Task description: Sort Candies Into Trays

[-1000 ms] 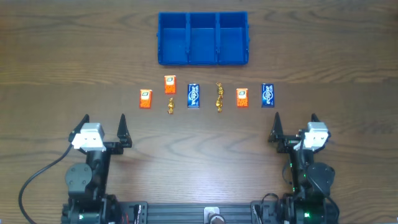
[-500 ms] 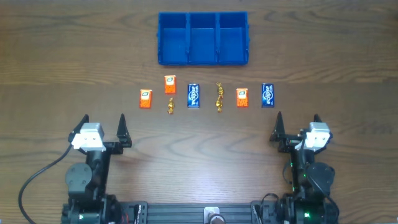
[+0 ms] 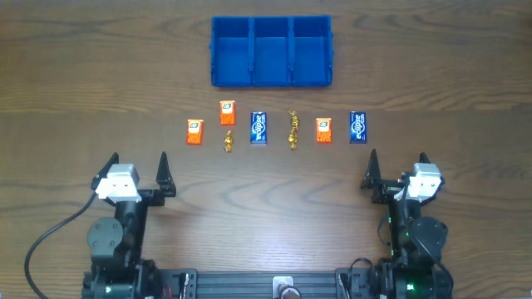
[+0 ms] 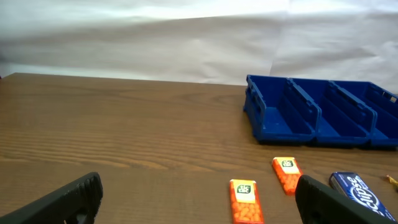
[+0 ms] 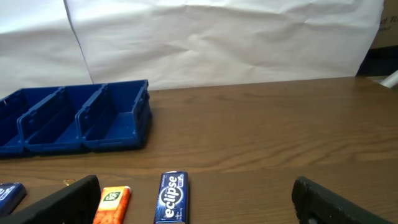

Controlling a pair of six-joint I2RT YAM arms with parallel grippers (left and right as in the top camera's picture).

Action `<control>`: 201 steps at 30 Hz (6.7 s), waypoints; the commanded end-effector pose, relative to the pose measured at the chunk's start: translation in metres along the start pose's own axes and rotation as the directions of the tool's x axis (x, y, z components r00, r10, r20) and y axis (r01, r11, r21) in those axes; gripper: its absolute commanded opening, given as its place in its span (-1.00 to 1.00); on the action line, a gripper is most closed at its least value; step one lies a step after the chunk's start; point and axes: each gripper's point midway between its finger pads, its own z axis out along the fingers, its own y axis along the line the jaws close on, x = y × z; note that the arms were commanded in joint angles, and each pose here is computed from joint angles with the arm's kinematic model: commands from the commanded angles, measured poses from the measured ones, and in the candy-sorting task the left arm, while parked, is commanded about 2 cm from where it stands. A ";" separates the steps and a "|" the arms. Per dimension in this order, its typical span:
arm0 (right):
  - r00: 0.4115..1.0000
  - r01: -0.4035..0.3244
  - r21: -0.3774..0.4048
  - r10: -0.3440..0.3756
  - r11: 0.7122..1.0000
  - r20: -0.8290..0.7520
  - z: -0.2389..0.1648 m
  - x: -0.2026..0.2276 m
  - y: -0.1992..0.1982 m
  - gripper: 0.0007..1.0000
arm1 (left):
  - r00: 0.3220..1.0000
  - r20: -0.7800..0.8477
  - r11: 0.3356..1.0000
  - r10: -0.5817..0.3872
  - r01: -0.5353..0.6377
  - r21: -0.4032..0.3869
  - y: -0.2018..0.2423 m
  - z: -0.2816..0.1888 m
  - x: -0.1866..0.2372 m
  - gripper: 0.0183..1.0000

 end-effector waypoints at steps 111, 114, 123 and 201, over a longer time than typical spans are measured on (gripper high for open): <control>1.000 0.007 0.013 -0.006 1.000 -0.007 0.000 0.002 -0.002 1.00 | 0.216 -0.973 0.996 -0.078 -0.016 -0.084 -0.060 0.123 0.136 0.77; 1.000 0.007 0.012 -0.006 1.000 -0.006 0.000 0.002 -0.002 1.00 | 0.217 -0.973 0.996 -0.078 -0.018 -0.084 -0.059 0.124 0.136 0.75; 1.000 0.007 0.012 -0.006 1.000 -0.006 0.000 0.002 -0.002 1.00 | 0.202 -0.976 0.996 -0.079 -0.022 -0.085 -0.059 0.126 0.147 0.70; 1.000 0.007 0.013 -0.006 1.000 -0.007 0.000 0.002 -0.002 1.00 | 0.642 -0.767 0.994 -0.015 -0.074 -0.082 -0.161 0.302 0.011 -0.59</control>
